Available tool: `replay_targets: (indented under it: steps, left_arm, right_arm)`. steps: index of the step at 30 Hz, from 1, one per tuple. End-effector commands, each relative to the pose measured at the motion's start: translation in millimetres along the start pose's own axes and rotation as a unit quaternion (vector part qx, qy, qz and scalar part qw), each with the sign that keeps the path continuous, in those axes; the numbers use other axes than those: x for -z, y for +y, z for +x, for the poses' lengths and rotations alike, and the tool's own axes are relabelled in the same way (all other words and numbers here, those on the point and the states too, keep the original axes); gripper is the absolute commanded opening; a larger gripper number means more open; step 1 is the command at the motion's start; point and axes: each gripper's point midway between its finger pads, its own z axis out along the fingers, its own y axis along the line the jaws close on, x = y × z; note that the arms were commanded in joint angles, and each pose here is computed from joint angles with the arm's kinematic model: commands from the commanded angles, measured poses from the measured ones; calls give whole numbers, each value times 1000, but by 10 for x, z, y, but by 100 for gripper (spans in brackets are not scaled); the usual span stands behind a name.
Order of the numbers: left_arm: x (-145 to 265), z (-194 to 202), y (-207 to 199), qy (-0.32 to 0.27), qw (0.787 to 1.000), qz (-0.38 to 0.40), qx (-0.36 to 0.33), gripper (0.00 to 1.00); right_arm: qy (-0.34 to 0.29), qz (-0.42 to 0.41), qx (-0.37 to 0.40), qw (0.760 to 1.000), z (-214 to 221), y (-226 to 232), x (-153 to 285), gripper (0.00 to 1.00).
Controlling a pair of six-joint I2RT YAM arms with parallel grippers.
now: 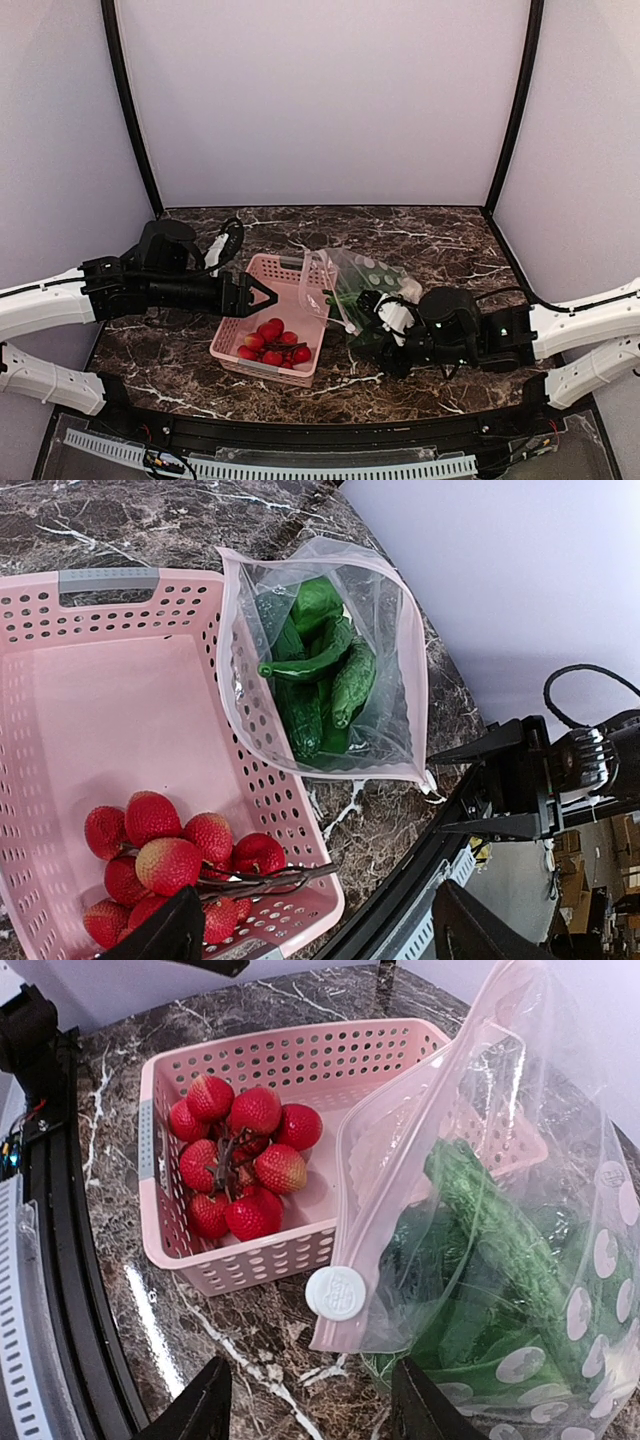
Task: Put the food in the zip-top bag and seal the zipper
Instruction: Pick up the zipper from the zipper food storage bag.
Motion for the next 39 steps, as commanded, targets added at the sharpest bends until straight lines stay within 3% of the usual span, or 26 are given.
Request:
replay_targets:
  steps: [1, 8, 20, 24, 29, 39]
  left_arm:
    - [-21, -48, -13, -6, 1000, 3, -2, 79]
    - [-48, -53, -30, -1, 1000, 4, -7, 79]
    - [-15, -85, -36, 8, 1000, -7, -27, 80]
    - [8, -147, -131, 12, 999, 4, -51, 80]
    - [90, -379, -569, 3, 988, 72, -138, 79]
    - [421, -927, -1610, -29, 933, 200, -296, 79]
  right_arm:
    - [-25, 15, 42, 999, -203, 12, -92, 51]
    - [0, 62, 49, 997, -179, -114, -253, 45]
    - [10, 63, 59, 996, -259, -104, -300, 0]
    - [-6, 60, 52, 997, -403, -112, -168, 0]
    - [-48, 25, 50, 997, -772, -39, 148, 0]
    - [-41, -88, 62, 993, -1419, 146, 779, 0]
